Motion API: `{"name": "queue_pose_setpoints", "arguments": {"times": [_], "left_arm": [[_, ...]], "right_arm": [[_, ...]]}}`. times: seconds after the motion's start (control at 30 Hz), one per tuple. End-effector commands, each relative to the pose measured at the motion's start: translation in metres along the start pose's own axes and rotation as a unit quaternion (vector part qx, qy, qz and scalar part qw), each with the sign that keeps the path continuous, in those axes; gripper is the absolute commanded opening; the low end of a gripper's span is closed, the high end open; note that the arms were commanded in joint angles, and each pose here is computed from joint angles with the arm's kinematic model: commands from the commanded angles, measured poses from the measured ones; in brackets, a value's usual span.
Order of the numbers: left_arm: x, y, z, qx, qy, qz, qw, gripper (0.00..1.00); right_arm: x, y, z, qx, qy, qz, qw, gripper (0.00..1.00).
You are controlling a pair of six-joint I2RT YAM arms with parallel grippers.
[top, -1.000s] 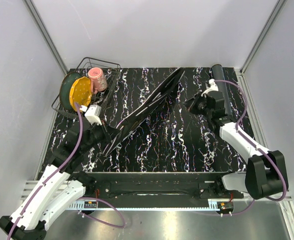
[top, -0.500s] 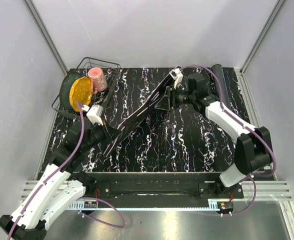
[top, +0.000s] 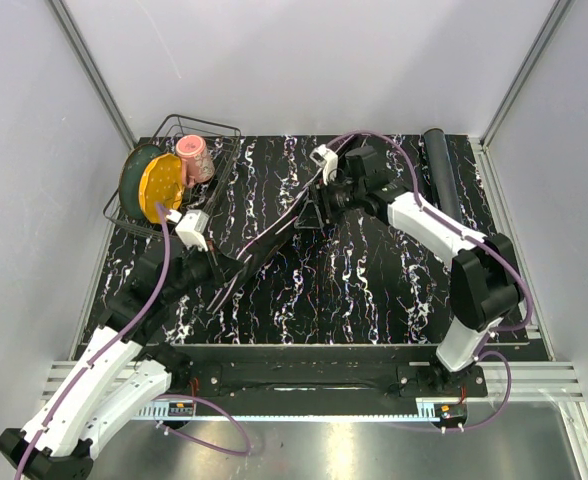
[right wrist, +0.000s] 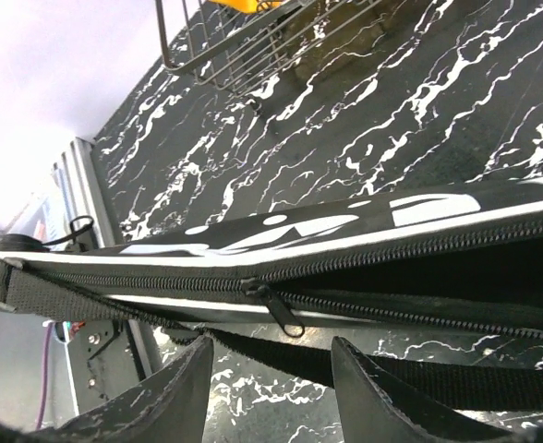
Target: Pack up the badminton gear
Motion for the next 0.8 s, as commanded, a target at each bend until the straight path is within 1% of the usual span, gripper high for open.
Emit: {"name": "queue_pose_setpoints", "arguments": {"times": [0.0, 0.1, 0.13, 0.23, 0.47, 0.5, 0.63, 0.77], "left_arm": [[-0.002, -0.011, 0.01, 0.008, -0.016, -0.03, 0.999, 0.0], [-0.002, -0.011, 0.01, 0.009, -0.013, -0.031, 0.999, 0.0], [-0.002, -0.011, 0.01, 0.008, -0.013, -0.03, 0.999, 0.0], [-0.001, -0.011, 0.009, 0.008, -0.011, -0.032, 0.999, 0.0], [-0.001, -0.012, 0.01, 0.009, -0.01, -0.033, 0.999, 0.0], [-0.001, -0.012, 0.01, 0.009, -0.011, -0.033, 0.999, 0.0], [0.0, -0.012, 0.011, 0.007, -0.011, -0.032, 0.999, 0.0], [0.0, -0.012, 0.01, 0.007, -0.009, -0.033, 0.999, 0.0]], "right_arm": [[0.001, -0.003, 0.019, -0.046, -0.002, -0.035, 0.998, 0.6], [0.003, -0.007, 0.023, -0.051, 0.006, -0.044, 0.998, 0.6], [0.002, -0.007, 0.025, -0.068, 0.009, -0.043, 0.997, 0.6], [0.006, -0.006, 0.026, -0.076, 0.014, -0.031, 0.997, 0.57], [0.012, 0.004, 0.03, -0.092, 0.02, -0.03, 0.995, 0.48], [0.012, 0.005, 0.03, -0.093, 0.02, -0.029, 0.995, 0.45], [0.011, 0.012, 0.035, -0.103, 0.017, -0.039, 0.994, 0.43], [0.011, 0.01, 0.037, -0.103, 0.018, -0.069, 0.992, 0.4]]}}
Point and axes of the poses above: each gripper's point midway between its finger pads, its own x axis out along the fingers, its own y axis along the line the jaws close on, z = x × y, the point moved 9 cm from there along -x, back along the fingers, and after that the axes turned 10 degrees about -x, right-handed, at the moved point
